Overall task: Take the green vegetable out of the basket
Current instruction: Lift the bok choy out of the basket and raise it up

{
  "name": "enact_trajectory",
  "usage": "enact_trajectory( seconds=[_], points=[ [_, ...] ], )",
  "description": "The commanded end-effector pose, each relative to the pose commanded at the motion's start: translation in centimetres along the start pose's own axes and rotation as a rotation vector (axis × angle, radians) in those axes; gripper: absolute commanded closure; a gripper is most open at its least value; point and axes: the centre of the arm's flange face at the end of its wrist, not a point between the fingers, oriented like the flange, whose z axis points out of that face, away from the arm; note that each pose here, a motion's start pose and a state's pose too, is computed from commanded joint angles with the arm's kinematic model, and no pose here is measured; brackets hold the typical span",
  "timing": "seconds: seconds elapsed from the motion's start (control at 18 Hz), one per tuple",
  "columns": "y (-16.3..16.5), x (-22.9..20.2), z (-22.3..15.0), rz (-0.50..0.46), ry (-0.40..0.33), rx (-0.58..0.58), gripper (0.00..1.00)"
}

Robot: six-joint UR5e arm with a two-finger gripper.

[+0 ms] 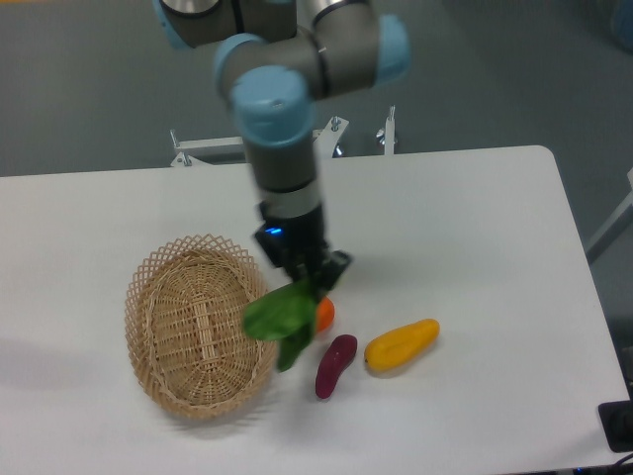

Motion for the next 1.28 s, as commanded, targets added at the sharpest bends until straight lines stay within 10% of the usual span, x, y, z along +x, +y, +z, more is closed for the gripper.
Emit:
enact_trajectory(
  seconds=[0.5,1.28],
  points=[
    [7.6,-3.9,-0.7,0.054,0.036,-0.025,0.6],
    [7.5,-3.9,-0.8,0.054,0.037,-0.009,0.6]
  ],
)
